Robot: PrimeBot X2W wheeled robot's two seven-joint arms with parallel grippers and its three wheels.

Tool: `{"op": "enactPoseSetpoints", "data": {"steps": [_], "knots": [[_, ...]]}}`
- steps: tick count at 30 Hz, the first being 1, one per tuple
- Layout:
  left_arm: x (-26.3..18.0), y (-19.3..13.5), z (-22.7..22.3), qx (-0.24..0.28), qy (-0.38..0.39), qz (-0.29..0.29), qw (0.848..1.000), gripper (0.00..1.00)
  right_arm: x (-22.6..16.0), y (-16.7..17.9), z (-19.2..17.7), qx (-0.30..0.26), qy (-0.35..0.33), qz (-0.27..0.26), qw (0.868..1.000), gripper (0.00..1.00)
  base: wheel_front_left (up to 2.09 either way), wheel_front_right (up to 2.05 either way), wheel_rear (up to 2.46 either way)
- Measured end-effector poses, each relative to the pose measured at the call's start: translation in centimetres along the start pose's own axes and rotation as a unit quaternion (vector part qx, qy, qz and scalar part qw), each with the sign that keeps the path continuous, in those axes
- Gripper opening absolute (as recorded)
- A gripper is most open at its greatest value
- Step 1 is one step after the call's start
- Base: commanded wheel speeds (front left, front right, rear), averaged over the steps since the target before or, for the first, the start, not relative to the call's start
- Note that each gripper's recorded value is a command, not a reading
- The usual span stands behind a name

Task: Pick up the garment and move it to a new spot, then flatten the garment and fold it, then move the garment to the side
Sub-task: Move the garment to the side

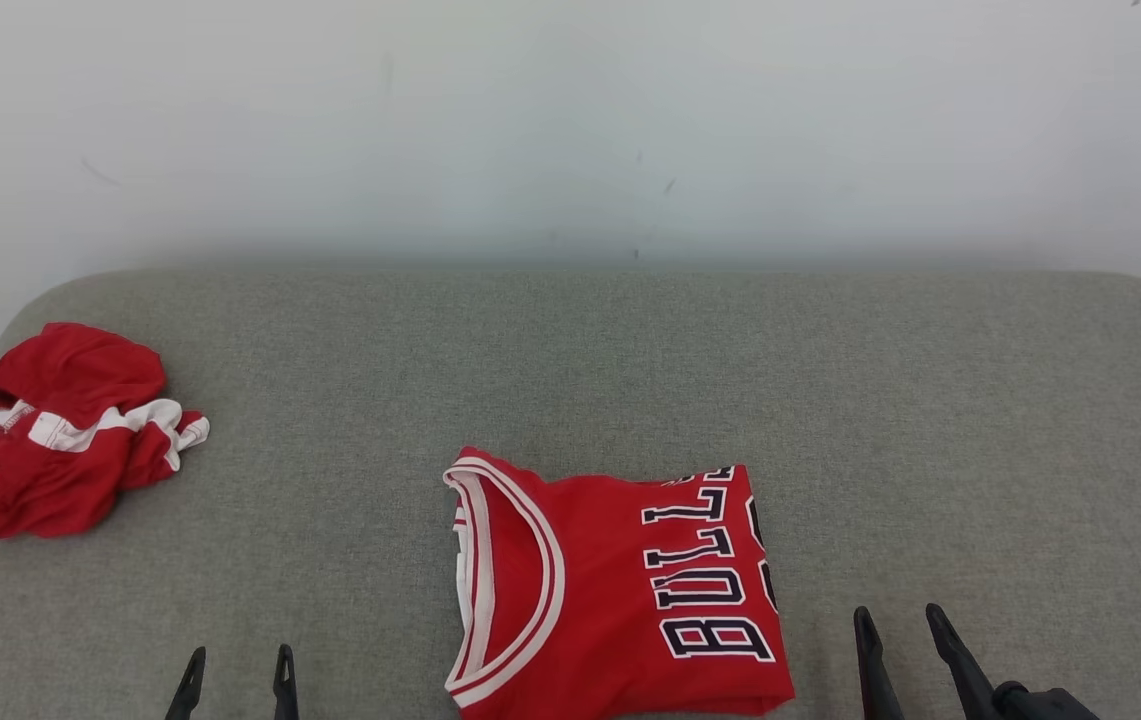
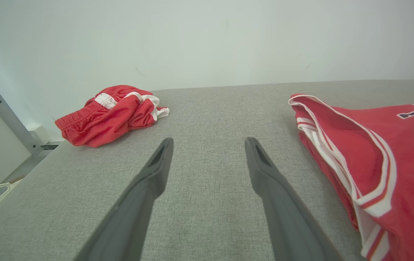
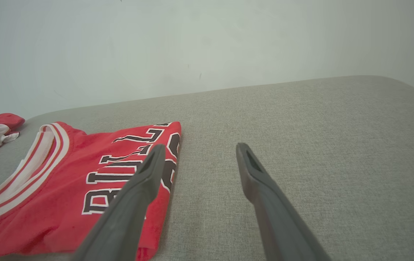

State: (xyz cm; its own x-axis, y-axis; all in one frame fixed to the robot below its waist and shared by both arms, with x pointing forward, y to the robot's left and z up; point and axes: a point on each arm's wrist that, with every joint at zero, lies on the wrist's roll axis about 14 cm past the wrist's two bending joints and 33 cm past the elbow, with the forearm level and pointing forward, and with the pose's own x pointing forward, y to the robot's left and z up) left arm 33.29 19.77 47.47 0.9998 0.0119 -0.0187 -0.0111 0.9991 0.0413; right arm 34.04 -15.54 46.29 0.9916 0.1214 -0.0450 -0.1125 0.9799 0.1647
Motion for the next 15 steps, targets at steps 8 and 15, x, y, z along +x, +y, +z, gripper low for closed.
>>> {"op": "enactPoseSetpoints", "data": {"steps": [8, 15], "knots": [[-0.1, 0.1, 0.0, 0.0, 0.0, 0.004, 1.0, 1.0, 0.2, 0.4, -0.1, -0.001, 0.002, 0.006, 1.0, 1.0, 0.0, 0.0, 0.0], [-0.2, 0.2, 0.0, -0.002, 0.001, 0.007, 1.0, 1.0, 2.6, 2.0, 0.5, 0.001, -0.004, 0.033, 0.999, 1.0, 0.0, 0.0, 0.0]]}}
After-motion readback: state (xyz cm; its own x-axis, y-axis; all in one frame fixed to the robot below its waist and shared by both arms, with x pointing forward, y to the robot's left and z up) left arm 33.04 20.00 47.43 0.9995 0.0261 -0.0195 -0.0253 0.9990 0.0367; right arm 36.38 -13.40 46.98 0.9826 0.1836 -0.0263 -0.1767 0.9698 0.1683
